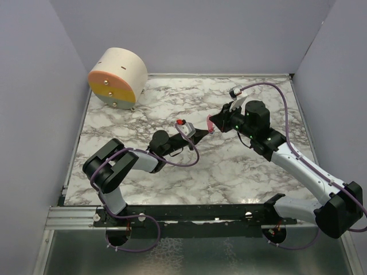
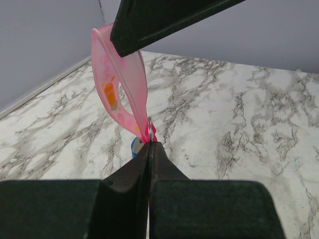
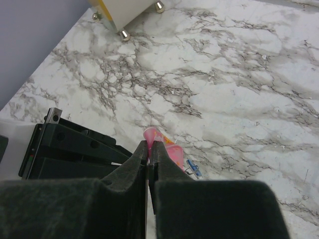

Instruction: Put the keys on the keyring

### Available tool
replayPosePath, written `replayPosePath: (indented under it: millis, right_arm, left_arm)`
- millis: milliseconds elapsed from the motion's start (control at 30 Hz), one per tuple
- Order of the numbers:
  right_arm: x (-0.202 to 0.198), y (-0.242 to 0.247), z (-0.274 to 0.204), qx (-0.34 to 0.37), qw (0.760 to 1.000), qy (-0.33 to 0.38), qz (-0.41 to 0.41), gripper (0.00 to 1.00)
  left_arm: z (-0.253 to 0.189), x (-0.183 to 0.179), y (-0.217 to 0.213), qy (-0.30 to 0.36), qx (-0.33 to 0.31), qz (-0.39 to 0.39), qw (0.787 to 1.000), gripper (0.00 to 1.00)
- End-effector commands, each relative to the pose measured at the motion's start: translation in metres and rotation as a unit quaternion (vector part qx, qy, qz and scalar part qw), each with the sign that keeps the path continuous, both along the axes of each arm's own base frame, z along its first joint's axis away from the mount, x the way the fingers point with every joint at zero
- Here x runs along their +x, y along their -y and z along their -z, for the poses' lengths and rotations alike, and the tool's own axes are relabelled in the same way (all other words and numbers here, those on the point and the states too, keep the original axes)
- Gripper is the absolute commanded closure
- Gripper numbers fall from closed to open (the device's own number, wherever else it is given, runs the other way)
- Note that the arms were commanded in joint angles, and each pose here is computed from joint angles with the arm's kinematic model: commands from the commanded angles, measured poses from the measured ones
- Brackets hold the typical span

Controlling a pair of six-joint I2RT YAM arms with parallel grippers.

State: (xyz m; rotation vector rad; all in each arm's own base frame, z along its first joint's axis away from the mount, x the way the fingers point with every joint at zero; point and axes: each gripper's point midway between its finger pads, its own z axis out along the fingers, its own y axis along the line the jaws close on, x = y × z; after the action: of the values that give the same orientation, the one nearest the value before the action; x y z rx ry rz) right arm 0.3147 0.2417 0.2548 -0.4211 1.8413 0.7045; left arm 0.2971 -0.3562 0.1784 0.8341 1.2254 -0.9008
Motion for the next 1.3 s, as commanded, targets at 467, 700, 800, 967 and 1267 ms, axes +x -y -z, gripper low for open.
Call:
replayPosePath:
  millis: [467, 700, 800, 967, 1267]
  right_arm:
    - [0.011, -0.010, -0.025, 0.022, 1.000, 0.001, 0.003, 0.99]
    - [0.013, -0.015, -0.028, 0.027, 1.000, -0.001, -0.004, 0.99]
    - [0.013, -0.016, -0.029, 0.029, 1.000, -0.003, -0.006, 0.99]
    - [0.014, -0.018, -0.030, 0.031, 1.000, -0.002, -0.007, 0.99]
    - [0.017, -0.020, -0.031, 0.032, 0.999, -0.001, -0.008, 0.99]
  left_arm:
    - [-0.008, -0.035, 0.006, 0.067, -0.004, 0.070, 0.995, 1.00]
    - [-0.002, -0.037, 0.010, 0.066, 0.007, 0.079, 0.995, 1.00]
    - [0.000, -0.037, 0.013, 0.063, 0.011, 0.083, 0.994, 1.00]
    - [0.003, -0.039, 0.018, 0.059, 0.015, 0.090, 0.994, 0.98]
    - [0.012, -0.046, 0.031, 0.052, 0.025, 0.111, 0.992, 0.88]
